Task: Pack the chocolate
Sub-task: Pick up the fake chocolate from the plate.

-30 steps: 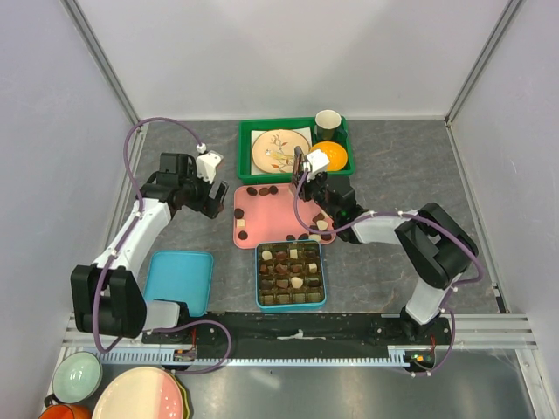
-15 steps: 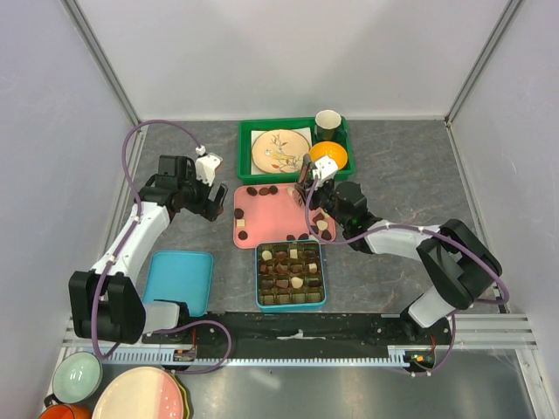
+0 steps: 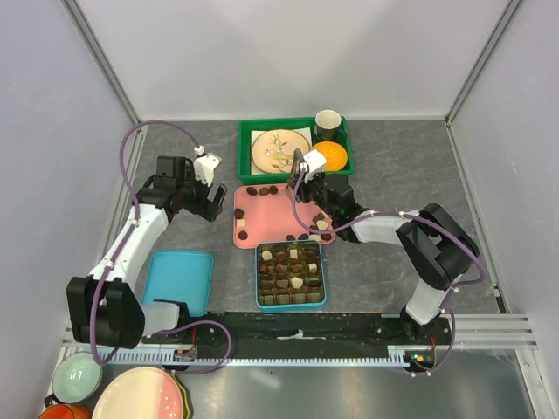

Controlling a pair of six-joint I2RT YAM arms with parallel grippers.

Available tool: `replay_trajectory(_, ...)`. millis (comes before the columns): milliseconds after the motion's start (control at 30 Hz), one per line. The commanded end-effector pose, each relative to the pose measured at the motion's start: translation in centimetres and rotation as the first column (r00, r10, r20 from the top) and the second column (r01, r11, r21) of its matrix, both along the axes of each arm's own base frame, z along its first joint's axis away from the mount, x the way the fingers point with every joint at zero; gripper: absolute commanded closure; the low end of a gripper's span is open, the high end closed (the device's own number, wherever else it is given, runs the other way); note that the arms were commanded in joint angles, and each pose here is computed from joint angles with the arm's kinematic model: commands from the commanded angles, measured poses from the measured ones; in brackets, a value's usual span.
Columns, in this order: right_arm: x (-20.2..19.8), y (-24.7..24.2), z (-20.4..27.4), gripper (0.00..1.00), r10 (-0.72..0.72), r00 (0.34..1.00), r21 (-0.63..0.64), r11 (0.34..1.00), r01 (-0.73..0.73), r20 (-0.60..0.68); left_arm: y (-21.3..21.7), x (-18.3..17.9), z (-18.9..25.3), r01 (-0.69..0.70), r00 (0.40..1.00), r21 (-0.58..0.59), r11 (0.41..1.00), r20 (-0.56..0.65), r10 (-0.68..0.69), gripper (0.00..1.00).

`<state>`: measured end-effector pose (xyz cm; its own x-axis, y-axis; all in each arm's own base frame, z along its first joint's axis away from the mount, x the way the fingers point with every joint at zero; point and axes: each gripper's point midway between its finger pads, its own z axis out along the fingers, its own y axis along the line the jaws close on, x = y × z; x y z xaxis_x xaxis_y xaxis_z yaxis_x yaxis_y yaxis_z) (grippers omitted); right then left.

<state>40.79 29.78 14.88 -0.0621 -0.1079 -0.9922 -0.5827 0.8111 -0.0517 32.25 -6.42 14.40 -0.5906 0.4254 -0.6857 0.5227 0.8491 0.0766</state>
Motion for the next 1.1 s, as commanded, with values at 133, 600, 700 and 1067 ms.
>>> replay_trajectory(133,1.9,0.7,1.6,0.5,-0.012,0.998,0.023,1.0,0.01,0.064,0.2,-0.1,0.9,0.009,1.0,0.002,1.0,0.028,-0.009,0.01)
replay_trajectory(600,-0.5,0.4,4.0,0.71,0.041,0.997,0.097,0.994,-0.048,0.068,0.4,-0.6,0.8,0.009,1.0,0.01,1.0,0.027,-0.01,0.01)
replay_trajectory(700,-2.8,0.0,5.9,0.74,0.07,0.994,0.121,0.989,-0.08,0.088,0.4,-0.7,0.6,0.009,1.0,0.008,1.0,0.024,-0.01,0.01)
replay_trajectory(1067,-17.1,3.8,10.9,0.76,0.338,0.937,0.095,0.933,-0.346,0.092,0.3,-0.8,-0.1,0.007,1.0,0.002,1.0,0.01,-0.007,0.01)
